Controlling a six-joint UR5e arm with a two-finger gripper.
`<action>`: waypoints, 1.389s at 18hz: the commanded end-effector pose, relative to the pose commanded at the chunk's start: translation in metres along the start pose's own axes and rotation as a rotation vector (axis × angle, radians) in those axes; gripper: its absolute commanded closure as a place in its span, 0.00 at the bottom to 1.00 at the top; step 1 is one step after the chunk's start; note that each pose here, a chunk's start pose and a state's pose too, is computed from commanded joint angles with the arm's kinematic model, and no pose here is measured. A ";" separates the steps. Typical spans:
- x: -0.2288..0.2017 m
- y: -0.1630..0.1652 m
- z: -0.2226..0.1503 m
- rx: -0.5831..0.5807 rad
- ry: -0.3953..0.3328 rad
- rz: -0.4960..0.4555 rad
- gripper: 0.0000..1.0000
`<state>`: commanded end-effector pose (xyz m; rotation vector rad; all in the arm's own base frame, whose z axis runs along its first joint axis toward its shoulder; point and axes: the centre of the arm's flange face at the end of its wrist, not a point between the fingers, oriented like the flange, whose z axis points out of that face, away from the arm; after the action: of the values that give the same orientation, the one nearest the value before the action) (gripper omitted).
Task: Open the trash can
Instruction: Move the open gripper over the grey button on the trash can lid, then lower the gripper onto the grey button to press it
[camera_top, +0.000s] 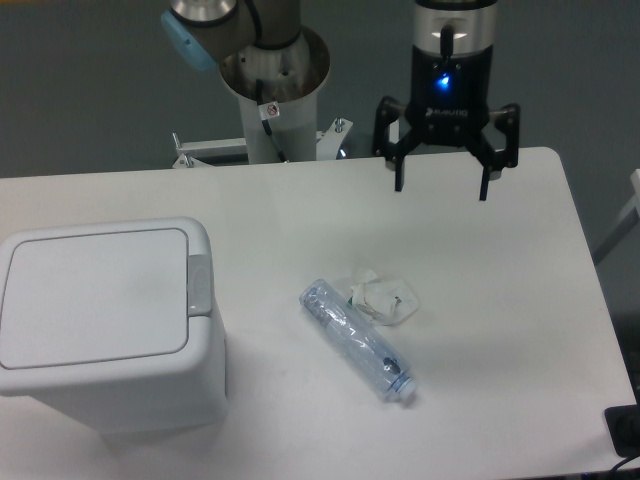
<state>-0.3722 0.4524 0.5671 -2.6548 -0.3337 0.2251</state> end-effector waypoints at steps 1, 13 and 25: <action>0.020 -0.009 0.003 0.002 0.017 -0.005 0.00; 0.109 -0.039 0.068 -0.054 0.266 -0.414 0.00; 0.119 -0.035 0.092 -0.095 0.280 -0.405 0.00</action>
<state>-0.2841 0.5532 0.4898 -2.5912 -0.7875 -0.2934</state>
